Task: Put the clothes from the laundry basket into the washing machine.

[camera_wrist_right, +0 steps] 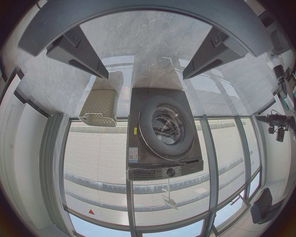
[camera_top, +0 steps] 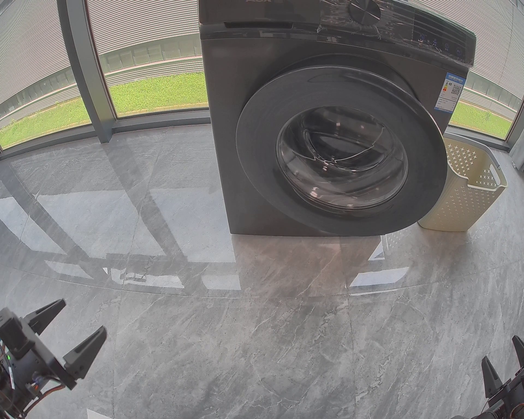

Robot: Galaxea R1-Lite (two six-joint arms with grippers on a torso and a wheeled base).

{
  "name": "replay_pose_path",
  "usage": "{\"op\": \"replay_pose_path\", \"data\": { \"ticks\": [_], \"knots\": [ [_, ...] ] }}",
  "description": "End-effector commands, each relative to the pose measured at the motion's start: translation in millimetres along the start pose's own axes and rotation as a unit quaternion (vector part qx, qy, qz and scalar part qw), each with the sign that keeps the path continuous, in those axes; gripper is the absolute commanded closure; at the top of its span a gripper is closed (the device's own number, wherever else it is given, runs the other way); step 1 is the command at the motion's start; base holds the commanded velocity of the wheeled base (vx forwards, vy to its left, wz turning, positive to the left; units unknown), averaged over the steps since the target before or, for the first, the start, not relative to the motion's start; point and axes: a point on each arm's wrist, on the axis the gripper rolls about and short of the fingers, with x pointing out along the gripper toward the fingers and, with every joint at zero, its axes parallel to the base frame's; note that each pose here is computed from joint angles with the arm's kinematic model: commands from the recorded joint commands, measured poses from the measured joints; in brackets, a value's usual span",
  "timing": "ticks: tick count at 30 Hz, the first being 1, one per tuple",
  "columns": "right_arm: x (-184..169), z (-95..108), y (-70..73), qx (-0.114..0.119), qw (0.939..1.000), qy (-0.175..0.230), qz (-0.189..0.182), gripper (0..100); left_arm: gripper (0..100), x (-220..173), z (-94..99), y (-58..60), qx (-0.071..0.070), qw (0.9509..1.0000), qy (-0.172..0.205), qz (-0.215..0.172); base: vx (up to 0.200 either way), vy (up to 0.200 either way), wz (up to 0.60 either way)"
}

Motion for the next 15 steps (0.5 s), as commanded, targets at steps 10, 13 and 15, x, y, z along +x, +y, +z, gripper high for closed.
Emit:
{"op": "replay_pose_path", "data": {
  "ticks": [10, 13, 15],
  "knots": [
    [0, -4, 0.0, -0.001, 1.0000, -0.001, 0.001, 0, 0, -78, -70.9, 4.9, -0.003, 0.9919, -0.042, 0.120, 0.000, 0.000, 0.00],
    [0, -4, 0.0, 0.000, 1.0000, -0.001, 0.001, 0, 0, -79, -71.3, 2.9, 0.004, 0.9863, -0.052, 0.157, 0.000, 0.000, 0.00],
    [0, -4, 0.0, -0.001, 1.0000, -0.001, 0.000, 0, 0, -81, -72.2, 0.4, 0.006, 0.9857, -0.067, 0.155, 0.000, 0.000, 0.00]
  ]
}}
